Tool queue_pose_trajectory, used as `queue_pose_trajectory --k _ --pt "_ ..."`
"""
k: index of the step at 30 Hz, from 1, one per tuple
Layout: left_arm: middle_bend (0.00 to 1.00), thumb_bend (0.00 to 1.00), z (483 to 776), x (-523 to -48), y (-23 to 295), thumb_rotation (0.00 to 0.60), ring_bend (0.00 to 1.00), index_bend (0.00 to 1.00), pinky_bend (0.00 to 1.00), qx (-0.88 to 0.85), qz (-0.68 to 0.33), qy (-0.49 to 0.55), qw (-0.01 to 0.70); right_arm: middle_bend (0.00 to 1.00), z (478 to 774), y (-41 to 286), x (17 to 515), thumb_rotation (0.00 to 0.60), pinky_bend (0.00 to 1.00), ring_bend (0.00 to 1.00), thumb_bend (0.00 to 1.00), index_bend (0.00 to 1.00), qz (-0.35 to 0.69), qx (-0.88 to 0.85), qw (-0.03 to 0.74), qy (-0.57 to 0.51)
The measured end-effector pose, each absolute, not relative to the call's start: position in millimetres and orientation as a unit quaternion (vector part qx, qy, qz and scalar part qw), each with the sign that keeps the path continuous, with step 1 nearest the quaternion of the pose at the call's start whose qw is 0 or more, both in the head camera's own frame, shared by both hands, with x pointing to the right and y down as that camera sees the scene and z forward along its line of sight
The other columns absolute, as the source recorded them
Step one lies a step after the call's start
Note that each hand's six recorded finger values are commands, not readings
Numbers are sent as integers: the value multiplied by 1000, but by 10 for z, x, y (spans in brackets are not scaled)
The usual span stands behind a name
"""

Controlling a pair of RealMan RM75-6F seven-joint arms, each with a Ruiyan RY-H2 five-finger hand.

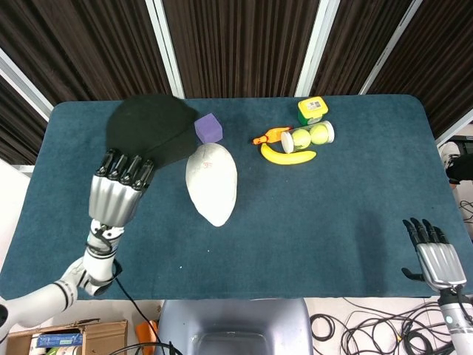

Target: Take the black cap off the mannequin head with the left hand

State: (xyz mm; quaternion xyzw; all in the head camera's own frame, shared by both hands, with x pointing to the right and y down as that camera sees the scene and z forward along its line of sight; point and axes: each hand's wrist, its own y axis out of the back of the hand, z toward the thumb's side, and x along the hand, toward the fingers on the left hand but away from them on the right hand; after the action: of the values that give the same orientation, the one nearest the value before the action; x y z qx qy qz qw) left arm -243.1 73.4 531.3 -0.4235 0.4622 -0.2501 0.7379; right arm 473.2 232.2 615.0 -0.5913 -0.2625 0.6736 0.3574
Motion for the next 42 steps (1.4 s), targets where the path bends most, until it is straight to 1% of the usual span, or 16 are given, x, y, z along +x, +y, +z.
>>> queue_pose_trajectory --k 3,5,11,13,14,16,17,19,21,22,24,28,31,36,42 --pt "766 540 5544 -2775 986 600 709 709 574 -434 -293 422 740 41 6154 2334 4709 600 146 0 62 0 672 -594 359 -259" --pt "766 540 5653 -2919 1074 600 709 709 575 -437 -312 403 742 41 6159 2343 4685 600 146 0 61 0 670 -596 361 -257" --pt "770 533 5952 -3250 1219 600 703 705 575 -437 -356 362 743 41 6156 2361 4647 600 147 0 61 0 667 -601 360 -254" --pt "756 520 6049 -3327 1272 600 680 682 569 -438 -367 349 742 41 6157 2363 4648 600 148 0 61 0 667 -602 358 -254" --pt "732 505 6123 -3375 1318 600 658 661 560 -441 -377 340 740 41 6158 2363 4650 600 149 0 61 0 667 -603 358 -254" --pt "623 458 6258 -3443 1410 600 561 578 521 -451 -394 323 733 41 6157 2365 4654 600 150 0 62 0 667 -603 358 -253" --pt "531 432 6357 -3486 1485 600 478 506 489 -460 -407 311 725 41 6156 2365 4656 600 151 0 61 0 667 -603 358 -253" --pt "324 391 6497 -3548 1607 600 279 329 402 -477 -428 295 709 41 6150 2365 4661 600 152 0 61 0 667 -602 358 -254" --pt "153 347 6640 -3614 1750 600 109 168 303 -497 -453 280 685 41 6147 2366 4666 600 152 0 61 0 667 -601 358 -255" --pt "90 328 6688 -3634 1804 600 55 101 263 -505 -462 276 674 40 6146 2368 4666 600 152 0 61 0 667 -601 358 -255" --pt "11 284 6763 -3652 1900 600 2 13 197 -521 -479 276 651 40 6144 2370 4663 600 152 0 61 0 667 -602 358 -255" --pt "0 216 6849 -3632 2064 600 0 0 140 -551 -502 280 605 41 6133 2376 4658 600 153 0 61 0 666 -601 360 -256" --pt "0 203 6855 -3589 2193 600 0 0 124 -579 -512 283 568 41 6126 2378 4664 600 154 0 61 0 666 -600 359 -259" --pt "0 193 6786 -3516 2470 600 0 0 115 -631 -527 275 498 41 6115 2385 4661 600 155 0 61 0 665 -600 360 -260" --pt "0 185 6728 -3559 2858 600 0 0 89 -680 -562 221 415 41 6104 2401 4632 600 155 0 61 0 663 -601 365 -259"
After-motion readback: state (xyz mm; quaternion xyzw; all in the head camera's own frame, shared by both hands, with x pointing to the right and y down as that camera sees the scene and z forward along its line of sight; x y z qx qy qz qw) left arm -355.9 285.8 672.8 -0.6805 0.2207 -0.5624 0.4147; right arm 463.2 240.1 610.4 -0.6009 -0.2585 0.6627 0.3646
